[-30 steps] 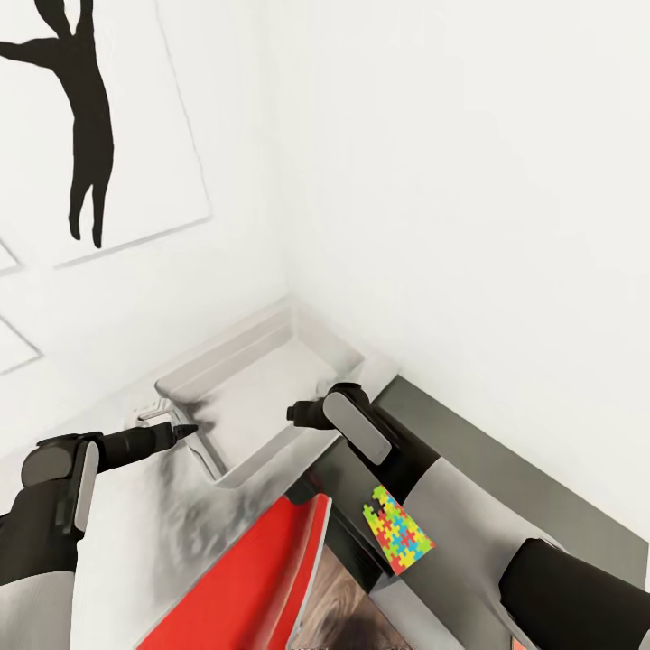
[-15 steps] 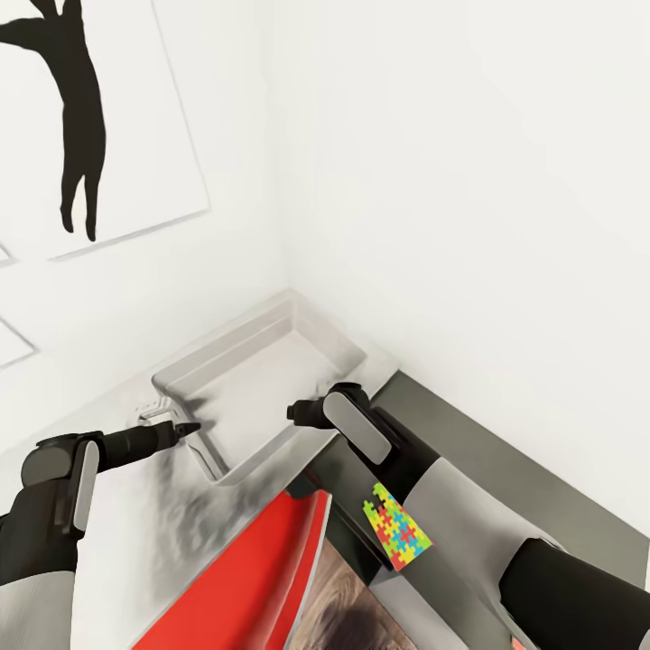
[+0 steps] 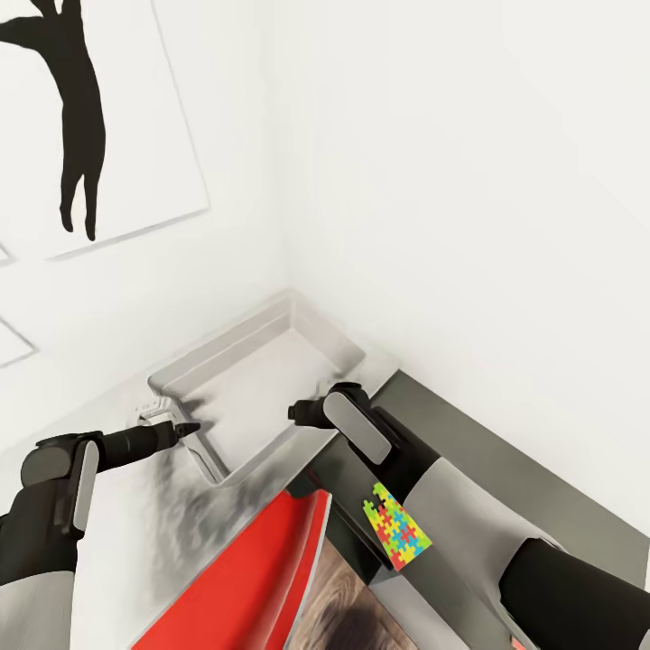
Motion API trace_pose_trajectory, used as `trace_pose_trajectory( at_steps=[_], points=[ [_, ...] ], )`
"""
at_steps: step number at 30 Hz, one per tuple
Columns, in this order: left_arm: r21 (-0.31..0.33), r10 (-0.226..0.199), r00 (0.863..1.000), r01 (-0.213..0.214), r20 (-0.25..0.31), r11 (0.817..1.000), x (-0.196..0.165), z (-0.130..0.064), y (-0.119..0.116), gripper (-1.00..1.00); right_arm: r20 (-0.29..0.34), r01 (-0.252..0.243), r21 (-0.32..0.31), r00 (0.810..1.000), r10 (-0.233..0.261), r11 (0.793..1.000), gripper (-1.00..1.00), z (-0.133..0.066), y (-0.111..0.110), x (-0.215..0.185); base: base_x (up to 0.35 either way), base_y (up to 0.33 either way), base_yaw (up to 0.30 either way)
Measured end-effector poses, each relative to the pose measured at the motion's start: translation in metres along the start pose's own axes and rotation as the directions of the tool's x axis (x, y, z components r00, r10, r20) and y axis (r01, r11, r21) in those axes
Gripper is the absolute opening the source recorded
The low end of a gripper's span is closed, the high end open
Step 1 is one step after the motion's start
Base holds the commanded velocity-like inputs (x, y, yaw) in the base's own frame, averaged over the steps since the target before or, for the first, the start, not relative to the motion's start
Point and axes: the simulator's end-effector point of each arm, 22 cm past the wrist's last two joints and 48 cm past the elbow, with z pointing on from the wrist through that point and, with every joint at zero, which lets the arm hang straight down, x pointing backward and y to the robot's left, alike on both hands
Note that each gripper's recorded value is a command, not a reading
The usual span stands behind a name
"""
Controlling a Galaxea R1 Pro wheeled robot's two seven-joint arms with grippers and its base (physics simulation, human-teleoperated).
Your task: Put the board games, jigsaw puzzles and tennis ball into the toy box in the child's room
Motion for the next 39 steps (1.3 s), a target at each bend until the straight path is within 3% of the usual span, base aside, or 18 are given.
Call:
trace_pose_trajectory(
  at_steps=[16,39],
  points=[
    [-0.034,0.027,1.000,-0.027,0.014,0.999,-0.006,-0.005,0.005,-1.00,0.009,-0.012,-0.011,1.000,0.012,1.000,-1.00,-0.004,0.004,-0.003,-0.024,0.003,0.000],
    [-0.026,0.038,0.998,-0.036,0.048,0.999,-0.020,-0.019,-0.002,-1.00,0.044,-0.002,-0.014,0.999,0.002,1.000,-1.00,-0.021,0.011,-0.015,-0.092,0.032,0.000]
  ],
)
